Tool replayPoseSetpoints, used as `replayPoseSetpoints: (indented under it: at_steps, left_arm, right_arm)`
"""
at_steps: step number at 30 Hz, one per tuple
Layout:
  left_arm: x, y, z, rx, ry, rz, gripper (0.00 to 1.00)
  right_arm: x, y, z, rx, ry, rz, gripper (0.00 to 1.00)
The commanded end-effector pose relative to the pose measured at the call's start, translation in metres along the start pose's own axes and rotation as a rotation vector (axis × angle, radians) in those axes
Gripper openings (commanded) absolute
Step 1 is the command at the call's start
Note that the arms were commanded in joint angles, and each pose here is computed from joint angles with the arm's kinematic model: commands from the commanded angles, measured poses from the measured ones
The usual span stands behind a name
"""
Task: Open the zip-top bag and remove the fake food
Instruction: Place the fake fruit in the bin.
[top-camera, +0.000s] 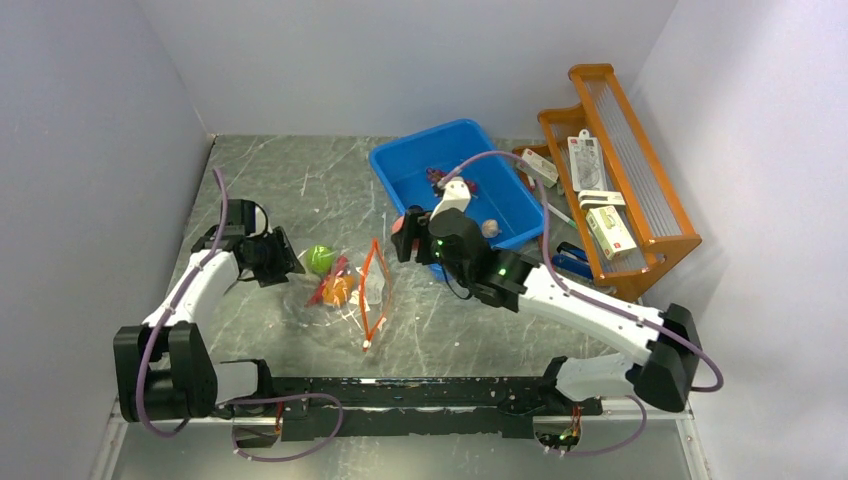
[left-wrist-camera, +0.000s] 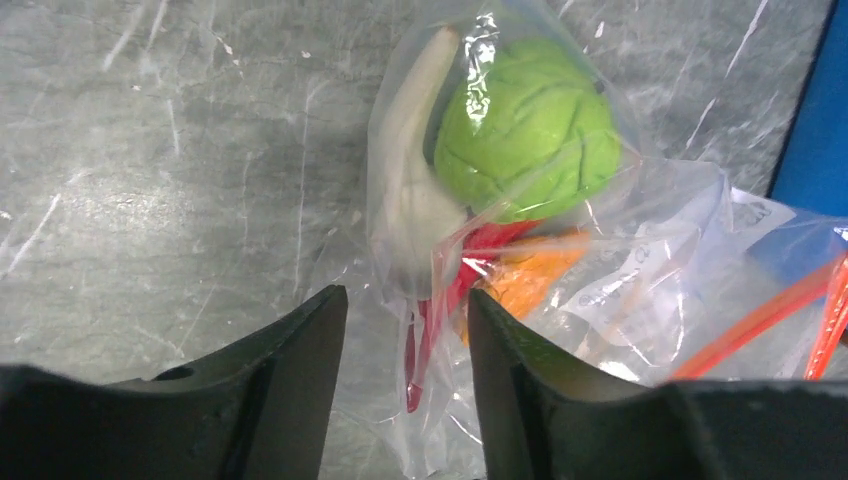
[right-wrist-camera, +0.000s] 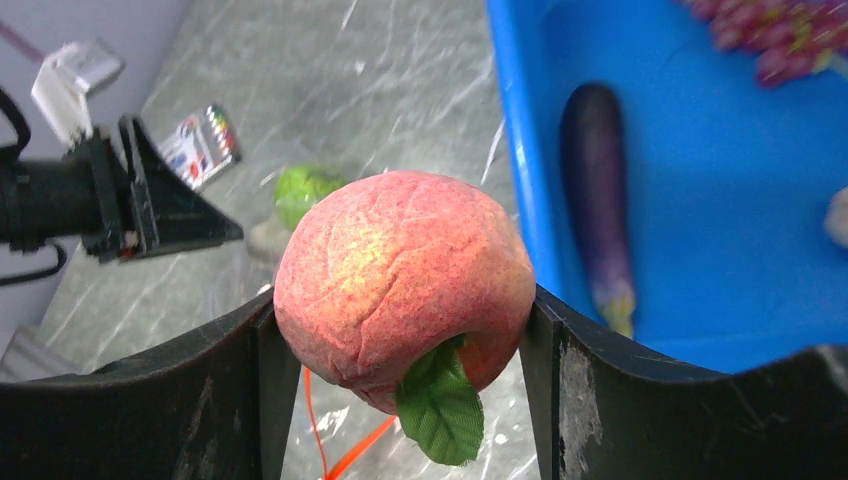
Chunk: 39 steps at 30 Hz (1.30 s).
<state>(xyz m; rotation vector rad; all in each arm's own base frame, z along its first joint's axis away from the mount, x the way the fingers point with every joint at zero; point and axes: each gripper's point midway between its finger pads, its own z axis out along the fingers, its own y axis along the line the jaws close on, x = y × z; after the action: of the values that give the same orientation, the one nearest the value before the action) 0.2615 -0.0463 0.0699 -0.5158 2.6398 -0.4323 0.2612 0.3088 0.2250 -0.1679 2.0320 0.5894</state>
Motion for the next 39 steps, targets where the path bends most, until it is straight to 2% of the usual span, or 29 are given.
replayPoseSetpoints:
  at_steps: [1,8,16,21,27,31,39]
  left_arm:
    - [-0.014,-0.002,-0.014,-0.019,-0.080,0.006,0.66]
    - [-0.017,0.001,-0.018,-0.041,-0.100,-0.001,0.77]
    - [-0.034,0.000,-0.047,-0.047,-0.282,-0.007,0.92]
    - [-0.027,-0.002,-0.040,-0.062,-0.222,0.010,0.93]
    - [-0.027,0.000,-0.040,-0.080,-0.226,0.003,0.94]
    - [-0.028,0.001,-0.041,-0.083,-0.227,0.001,0.94]
    - [-0.024,-0.002,-0.036,-0.070,-0.198,0.010,0.92]
  right_arm:
    - [-0.034,-0.031,-0.014,0.142,-0.150,-0.069,0.47]
    - [-0.054,-0.055,-0.024,0.274,-0.204,-0.149,0.47]
    - [-0.060,-0.074,-0.019,0.347,-0.204,-0.290,0.50]
    - [-0.043,-0.120,0.003,0.409,-0.043,-0.262,0.51]
    - [-0.026,-0.157,0.025,0.365,0.118,-0.176,0.52]
    - [-0.020,-0.158,0.041,0.318,0.178,-0.153,0.53]
    - [-0.017,-0.127,0.095,0.159,0.261,-0.146,0.54]
